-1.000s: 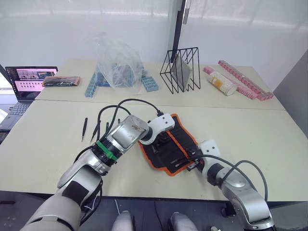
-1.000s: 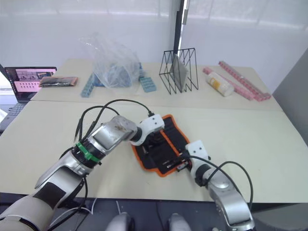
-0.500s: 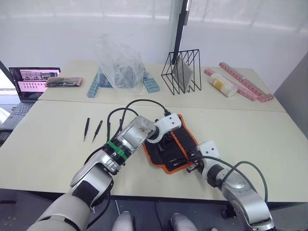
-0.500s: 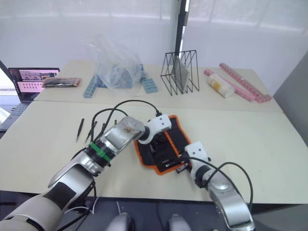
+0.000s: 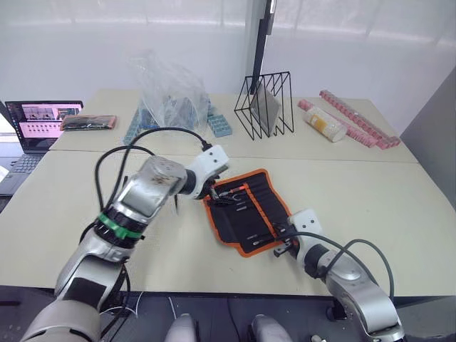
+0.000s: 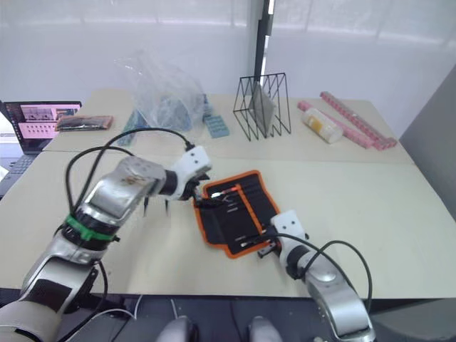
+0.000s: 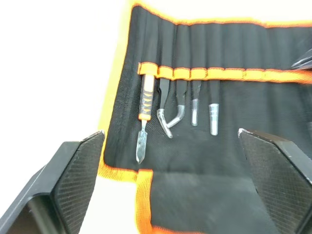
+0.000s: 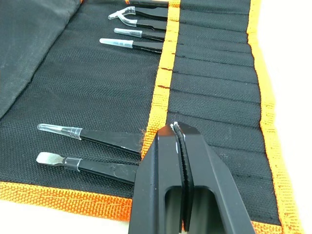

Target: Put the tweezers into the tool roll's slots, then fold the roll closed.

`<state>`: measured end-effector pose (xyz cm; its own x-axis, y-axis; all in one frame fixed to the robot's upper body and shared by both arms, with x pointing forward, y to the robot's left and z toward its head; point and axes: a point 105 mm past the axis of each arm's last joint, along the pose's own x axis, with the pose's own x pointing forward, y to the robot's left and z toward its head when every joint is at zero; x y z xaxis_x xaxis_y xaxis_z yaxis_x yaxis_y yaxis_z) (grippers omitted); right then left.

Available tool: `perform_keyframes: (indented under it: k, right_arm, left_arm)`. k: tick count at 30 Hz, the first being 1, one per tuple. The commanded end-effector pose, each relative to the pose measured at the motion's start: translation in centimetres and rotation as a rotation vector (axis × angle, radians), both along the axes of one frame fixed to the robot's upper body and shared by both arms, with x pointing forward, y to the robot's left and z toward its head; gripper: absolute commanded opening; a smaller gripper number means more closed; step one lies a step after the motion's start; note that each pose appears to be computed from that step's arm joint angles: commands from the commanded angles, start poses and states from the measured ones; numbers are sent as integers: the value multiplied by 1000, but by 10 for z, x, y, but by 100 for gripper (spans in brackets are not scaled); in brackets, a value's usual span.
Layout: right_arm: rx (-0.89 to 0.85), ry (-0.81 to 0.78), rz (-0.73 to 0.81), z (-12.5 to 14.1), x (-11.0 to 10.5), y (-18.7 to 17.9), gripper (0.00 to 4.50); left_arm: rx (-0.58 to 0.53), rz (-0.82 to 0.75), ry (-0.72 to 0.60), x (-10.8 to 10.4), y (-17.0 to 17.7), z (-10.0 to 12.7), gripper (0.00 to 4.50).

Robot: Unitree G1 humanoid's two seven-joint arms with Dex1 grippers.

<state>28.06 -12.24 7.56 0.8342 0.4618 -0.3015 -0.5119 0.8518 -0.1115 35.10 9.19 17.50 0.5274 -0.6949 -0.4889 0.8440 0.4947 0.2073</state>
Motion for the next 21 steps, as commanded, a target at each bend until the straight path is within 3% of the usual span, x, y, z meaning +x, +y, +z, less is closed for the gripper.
perform_keyframes:
  k: [1,4,8,12,16,21]
  right_arm:
    - [-25,99,-5,-25,-7,-7,0]
    - [-22,85,-7,-23,-7,-11,0]
    - [-12,59,-1,-20,-8,-16,0]
    - [21,18,-2,-17,-10,-22,0]
    - [57,-15,-3,-16,-16,-27,0]
    - [95,-35,-5,-21,-17,-32,0]
  left_arm:
    - [-134,57,-131,-11,30,25,449]
    - [-146,201,-213,-24,77,14,449]
    - [-187,434,-195,-49,130,-3,449]
    - [-205,691,-195,-92,185,-21,449]
    - [-183,863,-211,-135,217,-39,449]
    - [-242,1042,-257,-178,239,-51,449]
